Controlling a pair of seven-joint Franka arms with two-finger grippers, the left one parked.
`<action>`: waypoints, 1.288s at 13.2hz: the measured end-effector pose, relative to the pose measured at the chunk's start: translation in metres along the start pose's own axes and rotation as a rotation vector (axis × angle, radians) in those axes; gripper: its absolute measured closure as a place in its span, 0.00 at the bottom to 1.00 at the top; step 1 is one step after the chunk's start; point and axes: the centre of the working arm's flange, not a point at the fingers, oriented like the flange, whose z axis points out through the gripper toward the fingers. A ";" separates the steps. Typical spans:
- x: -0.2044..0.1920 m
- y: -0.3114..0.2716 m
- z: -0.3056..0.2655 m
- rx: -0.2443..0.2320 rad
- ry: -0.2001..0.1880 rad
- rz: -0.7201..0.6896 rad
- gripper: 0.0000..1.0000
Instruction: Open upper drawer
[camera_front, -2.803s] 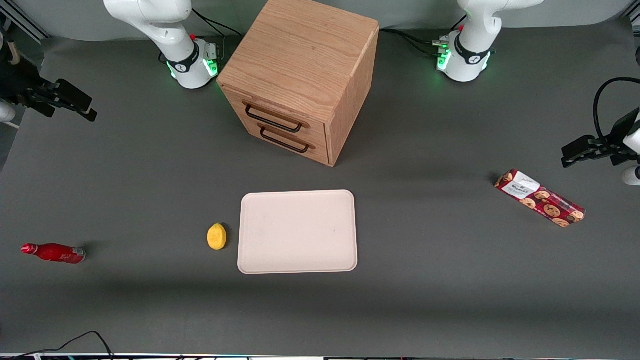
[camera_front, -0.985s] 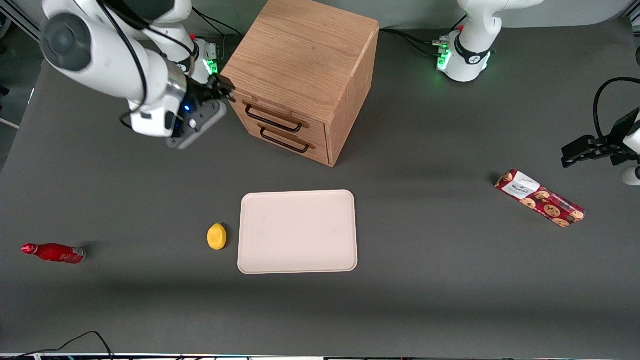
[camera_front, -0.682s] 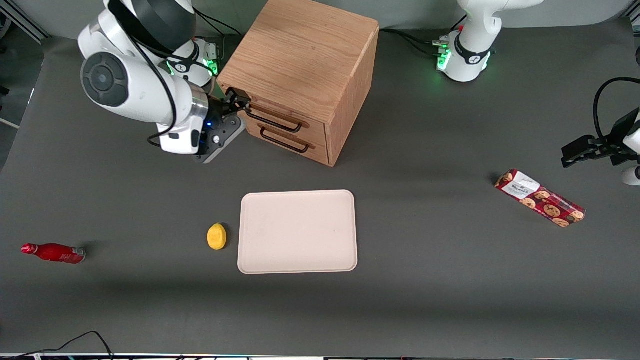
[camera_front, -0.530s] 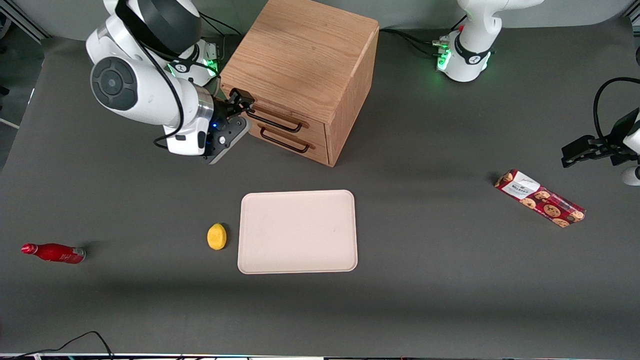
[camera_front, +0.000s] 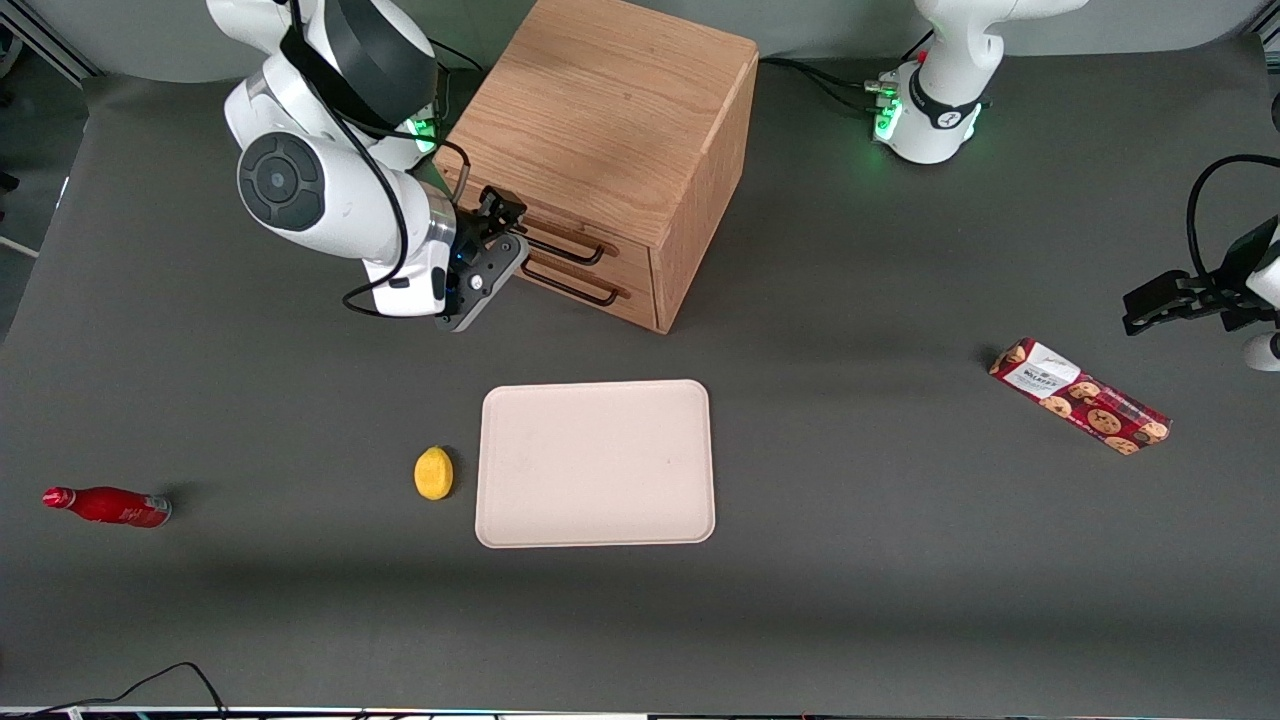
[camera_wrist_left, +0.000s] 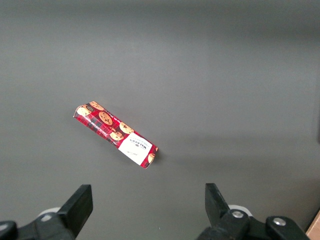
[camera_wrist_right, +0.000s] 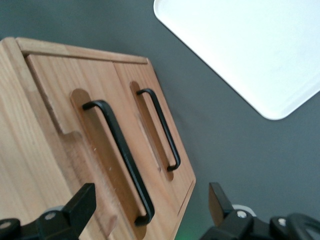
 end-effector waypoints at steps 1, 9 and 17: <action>0.002 -0.001 0.000 -0.006 0.014 -0.018 0.00; 0.012 -0.010 0.024 -0.034 -0.015 -0.168 0.00; 0.012 -0.004 0.056 -0.038 -0.023 -0.166 0.00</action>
